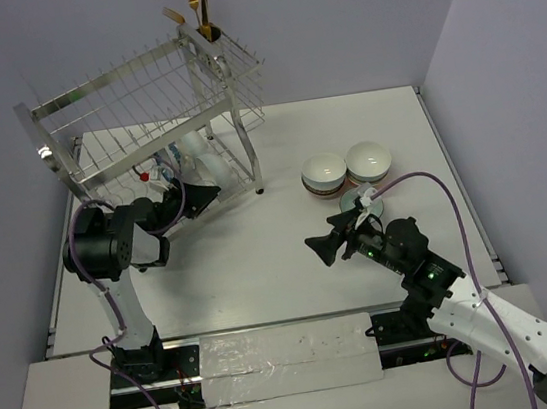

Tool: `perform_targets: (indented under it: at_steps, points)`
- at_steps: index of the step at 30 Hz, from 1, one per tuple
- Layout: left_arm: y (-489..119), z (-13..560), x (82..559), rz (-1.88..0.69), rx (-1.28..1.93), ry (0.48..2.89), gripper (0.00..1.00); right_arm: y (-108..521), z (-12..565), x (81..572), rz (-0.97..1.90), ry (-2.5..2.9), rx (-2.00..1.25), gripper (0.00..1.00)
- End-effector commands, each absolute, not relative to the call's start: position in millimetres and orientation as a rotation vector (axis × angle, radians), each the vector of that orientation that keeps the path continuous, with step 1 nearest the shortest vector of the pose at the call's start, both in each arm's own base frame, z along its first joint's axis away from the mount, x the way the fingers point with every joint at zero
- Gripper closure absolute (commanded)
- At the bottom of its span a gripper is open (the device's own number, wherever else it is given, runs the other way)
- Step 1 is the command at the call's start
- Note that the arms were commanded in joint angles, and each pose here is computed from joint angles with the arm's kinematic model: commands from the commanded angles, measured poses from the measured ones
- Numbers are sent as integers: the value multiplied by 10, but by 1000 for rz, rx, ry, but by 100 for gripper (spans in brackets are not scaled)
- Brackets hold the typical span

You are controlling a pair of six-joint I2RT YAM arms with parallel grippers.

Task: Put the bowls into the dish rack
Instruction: Insert the bowl into the dish rack, then pick up the bowl from the center of the board.

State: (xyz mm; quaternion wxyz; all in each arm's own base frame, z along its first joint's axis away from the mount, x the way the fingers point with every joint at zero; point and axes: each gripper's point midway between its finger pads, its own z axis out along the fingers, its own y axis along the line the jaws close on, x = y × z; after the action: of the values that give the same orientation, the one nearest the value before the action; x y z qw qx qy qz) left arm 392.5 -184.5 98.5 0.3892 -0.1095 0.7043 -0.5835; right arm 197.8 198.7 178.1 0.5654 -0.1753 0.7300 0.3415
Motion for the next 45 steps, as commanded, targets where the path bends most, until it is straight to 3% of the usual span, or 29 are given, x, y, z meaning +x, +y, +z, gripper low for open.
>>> perform_targets:
  at_steps: [1,22,34,45]
  points:
    - [-1795,1836,3848,-1408,-3,1406,41,2008,1957,1986,814,1659,-409,8]
    - [-1791,1920,3944,-1181,-69,1523,38,1948,1988,2010,799,1643,-366,7]
    - [-1866,1908,3808,-1193,-209,1610,38,1840,2002,2058,761,1648,-293,7]
    - [-2039,1730,3516,-1297,-318,1735,38,1303,1924,2264,549,1692,44,4]
